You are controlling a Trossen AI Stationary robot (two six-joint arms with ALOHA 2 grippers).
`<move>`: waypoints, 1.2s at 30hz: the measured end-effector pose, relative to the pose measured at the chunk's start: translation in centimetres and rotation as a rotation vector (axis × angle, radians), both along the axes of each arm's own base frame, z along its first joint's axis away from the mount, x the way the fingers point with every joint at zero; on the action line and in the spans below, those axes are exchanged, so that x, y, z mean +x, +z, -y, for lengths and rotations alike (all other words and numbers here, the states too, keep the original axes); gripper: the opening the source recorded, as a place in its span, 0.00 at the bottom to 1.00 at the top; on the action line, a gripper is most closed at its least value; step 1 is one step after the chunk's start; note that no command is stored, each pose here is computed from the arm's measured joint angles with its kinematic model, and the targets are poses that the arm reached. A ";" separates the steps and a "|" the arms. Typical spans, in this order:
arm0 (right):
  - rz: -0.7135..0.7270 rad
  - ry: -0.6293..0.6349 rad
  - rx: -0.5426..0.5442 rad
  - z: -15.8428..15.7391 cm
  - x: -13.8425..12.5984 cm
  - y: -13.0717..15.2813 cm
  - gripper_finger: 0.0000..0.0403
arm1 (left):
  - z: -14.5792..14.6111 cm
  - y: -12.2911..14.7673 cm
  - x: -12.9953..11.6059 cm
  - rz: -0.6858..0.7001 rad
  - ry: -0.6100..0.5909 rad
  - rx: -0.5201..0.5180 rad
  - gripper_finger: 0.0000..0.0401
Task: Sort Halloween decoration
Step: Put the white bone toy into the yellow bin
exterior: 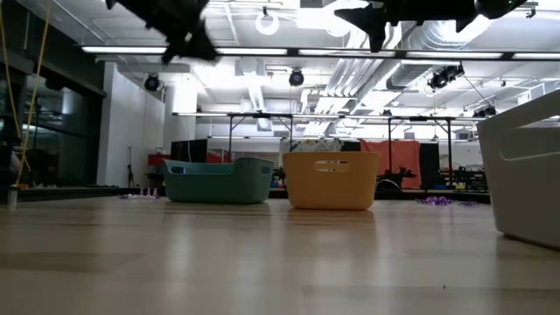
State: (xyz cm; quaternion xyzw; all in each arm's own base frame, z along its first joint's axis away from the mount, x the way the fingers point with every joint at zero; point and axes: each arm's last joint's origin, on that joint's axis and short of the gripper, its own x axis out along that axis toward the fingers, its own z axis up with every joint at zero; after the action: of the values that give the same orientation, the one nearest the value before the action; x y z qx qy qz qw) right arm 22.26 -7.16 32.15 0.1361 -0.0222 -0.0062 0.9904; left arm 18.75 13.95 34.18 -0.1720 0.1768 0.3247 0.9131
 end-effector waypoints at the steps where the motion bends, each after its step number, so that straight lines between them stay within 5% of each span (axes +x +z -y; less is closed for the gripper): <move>1: -0.003 0.000 0.001 0.0 0.0 0.0 0.43 | -0.5 -0.5 -0.7 -0.053 0.063 -0.037 0.27; 10: -0.028 -0.049 0.009 0.1 0.0 -0.3 0.43 | -1.9 -8.6 -4.8 -0.406 0.459 -0.513 0.45; 16: -0.037 -0.049 0.006 0.1 0.0 -0.4 0.43 | -0.9 -13.8 -5.8 -0.365 0.668 -0.683 0.45; 23: -0.058 -0.050 0.014 0.1 0.0 -0.6 0.43 | -0.7 -16.3 -6.1 -0.278 0.775 -0.682 0.43; 36: -0.064 -0.052 -0.003 0.2 0.0 -0.6 0.43 | -2.5 -20.0 -4.7 -0.398 0.782 -0.698 0.43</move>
State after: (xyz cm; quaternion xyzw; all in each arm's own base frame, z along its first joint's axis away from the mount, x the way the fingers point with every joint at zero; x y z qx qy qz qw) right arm 22.26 -7.31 31.50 0.1338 0.0061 -0.0364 0.9903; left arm 14.04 16.48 14.22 -0.4520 0.3657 0.5875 0.5628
